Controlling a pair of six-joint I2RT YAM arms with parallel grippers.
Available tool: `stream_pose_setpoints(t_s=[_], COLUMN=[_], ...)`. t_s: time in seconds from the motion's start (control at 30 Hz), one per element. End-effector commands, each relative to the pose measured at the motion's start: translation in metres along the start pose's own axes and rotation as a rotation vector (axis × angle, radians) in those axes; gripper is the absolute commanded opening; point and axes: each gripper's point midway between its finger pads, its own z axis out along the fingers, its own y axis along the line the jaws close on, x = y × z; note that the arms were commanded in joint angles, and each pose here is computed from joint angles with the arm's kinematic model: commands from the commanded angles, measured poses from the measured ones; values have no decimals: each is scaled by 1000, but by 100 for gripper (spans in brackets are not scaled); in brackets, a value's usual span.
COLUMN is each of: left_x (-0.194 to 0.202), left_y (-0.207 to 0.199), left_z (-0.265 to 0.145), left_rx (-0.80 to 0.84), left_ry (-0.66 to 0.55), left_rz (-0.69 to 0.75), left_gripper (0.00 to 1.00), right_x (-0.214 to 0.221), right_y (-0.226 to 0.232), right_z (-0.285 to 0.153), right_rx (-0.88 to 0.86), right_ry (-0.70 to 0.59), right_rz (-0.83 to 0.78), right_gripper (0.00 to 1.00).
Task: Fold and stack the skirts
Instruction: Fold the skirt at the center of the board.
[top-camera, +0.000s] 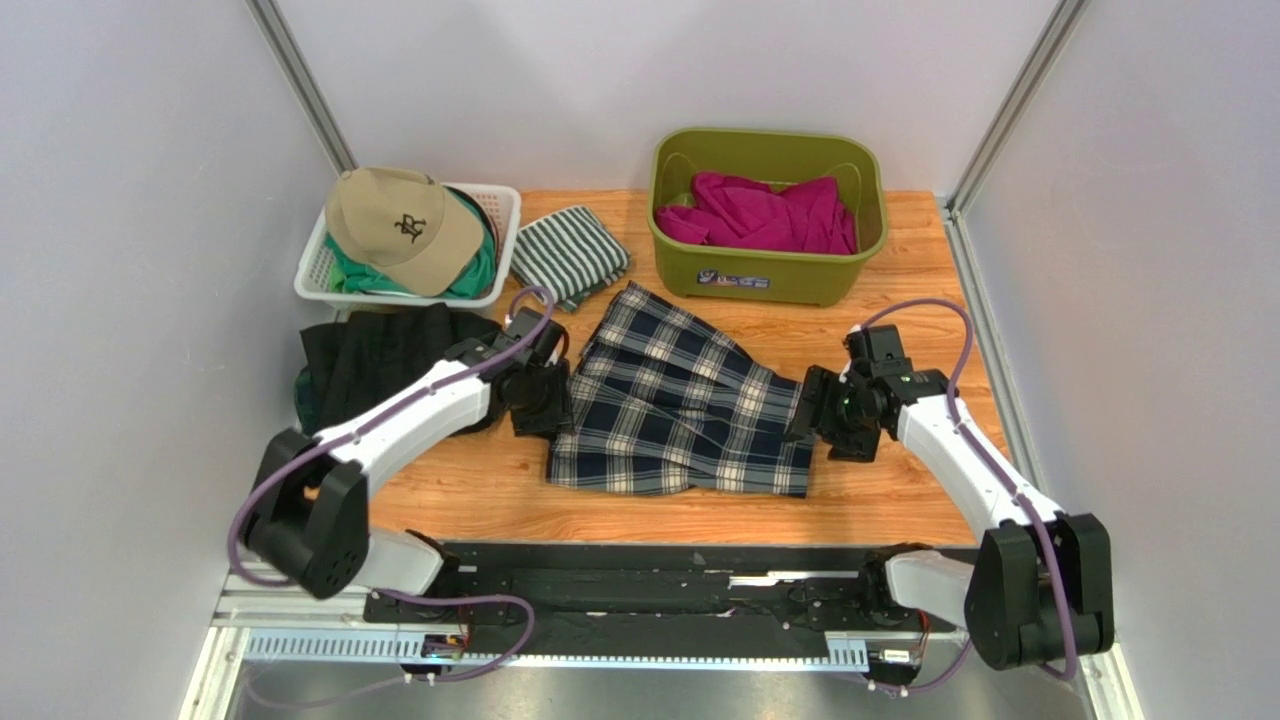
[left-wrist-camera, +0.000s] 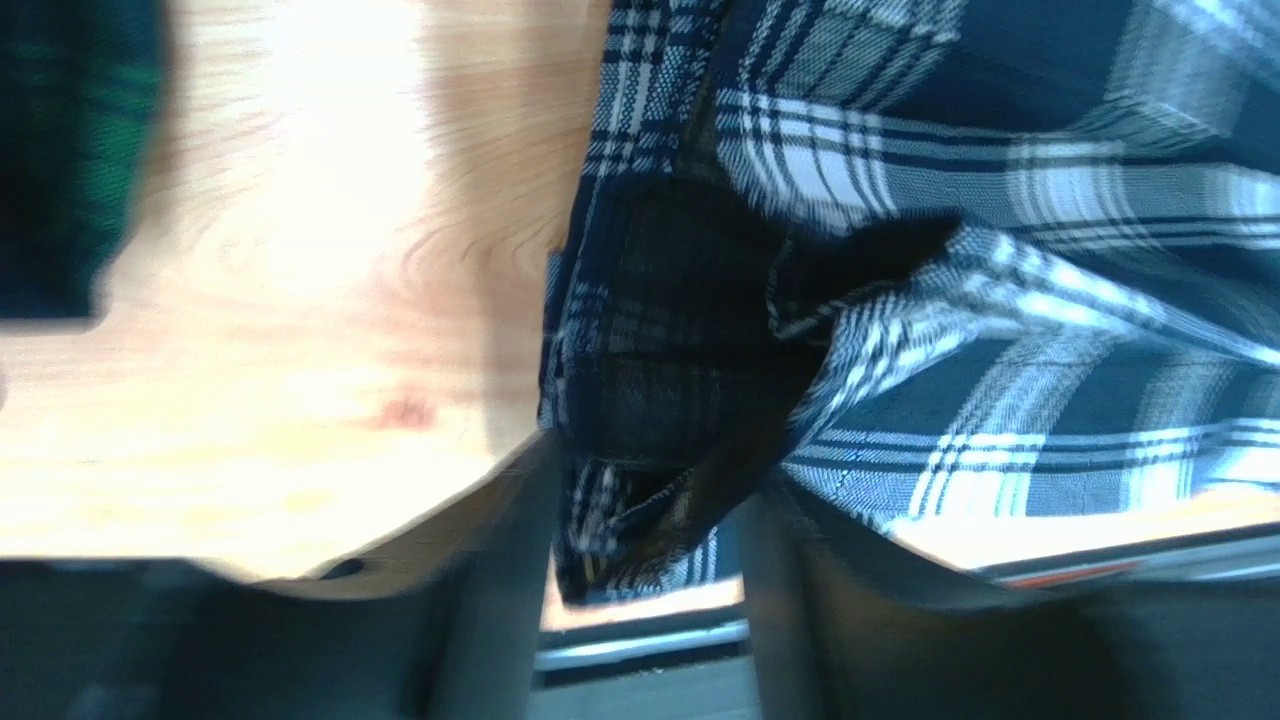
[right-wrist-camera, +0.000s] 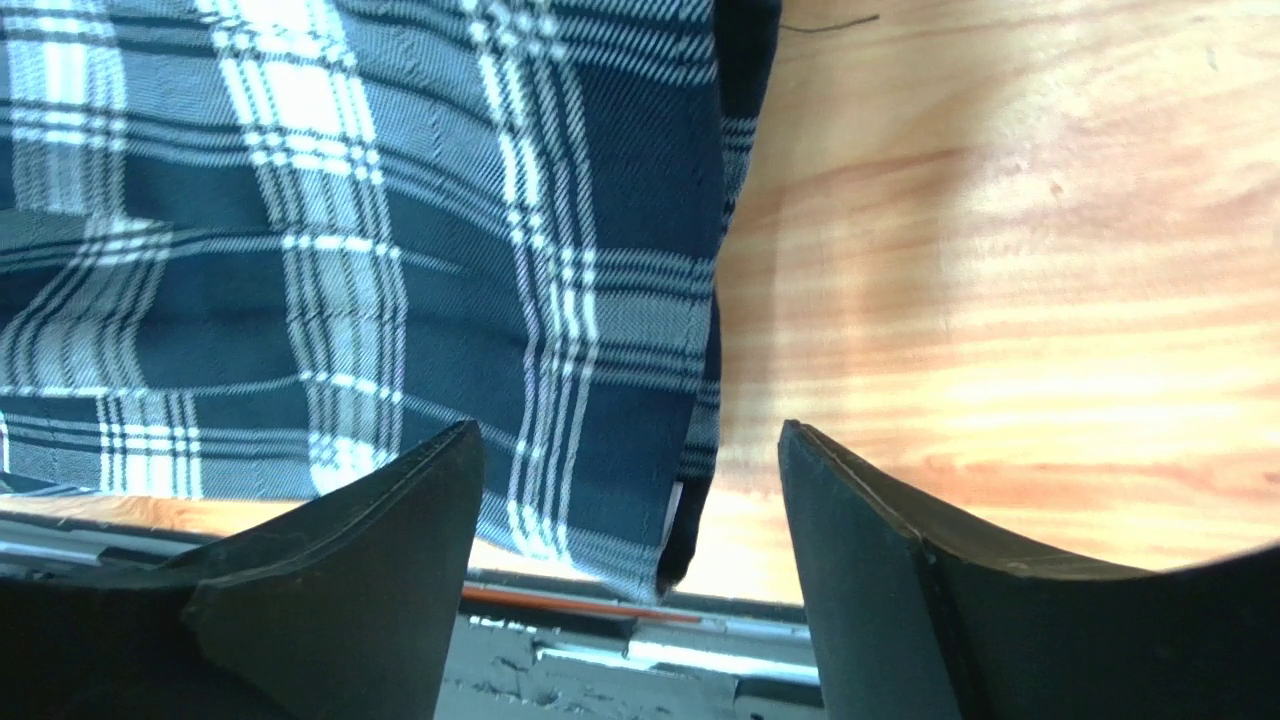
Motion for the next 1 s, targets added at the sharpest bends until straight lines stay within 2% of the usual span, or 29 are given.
stream_pose_setpoints(t_s=[0.0,0.03,0.13,0.23,0.3,0.37,0.4,0.43,0.47,0.53,0.57,0.63,0.8,0.97], left_x=[-8,-9,-18,-31,-42,-46,-46,-44,-46,-49,-52,-54,-27,-1], left_y=[9,10,11,-6,-30,-71,-87,-104,-129,-156,-163,-179,-195,-177], left_z=[-38,-44,-65,-84,-93,-98,-99,-99,-96,-86,-81,-63,-21,22], left_rx=[-12,-10,-14,51,118,213,257,294,374,432,439,442,492,441], left_ry=[-109,-126,-188,-236,-269,-284,-280,-275,-252,-223,-218,-181,-21,70], left_rz=[-57,-69,-86,-74,-40,50,83,141,174,212,223,249,245,209], left_gripper=[61,76,89,90,90,90,79,74,72,66,65,54,31,20], right_x=[-3,0,6,13,15,13,12,12,11,10,10,10,11,16], right_y=[3,3,7,16,16,13,11,10,11,15,15,15,4,1], right_z=[-25,-27,-30,-23,-16,-10,-4,-1,2,10,12,18,29,38], right_rx=[0,-3,-34,-93,-103,-83,-71,-69,-71,-88,-91,-92,-35,-19], right_ry=[-28,-19,-5,22,33,30,34,39,42,52,55,64,74,113], right_rz=[-8,-10,3,23,31,39,47,56,61,76,85,96,105,108], right_gripper=[78,79,80,80,79,78,77,76,75,74,74,72,72,70])
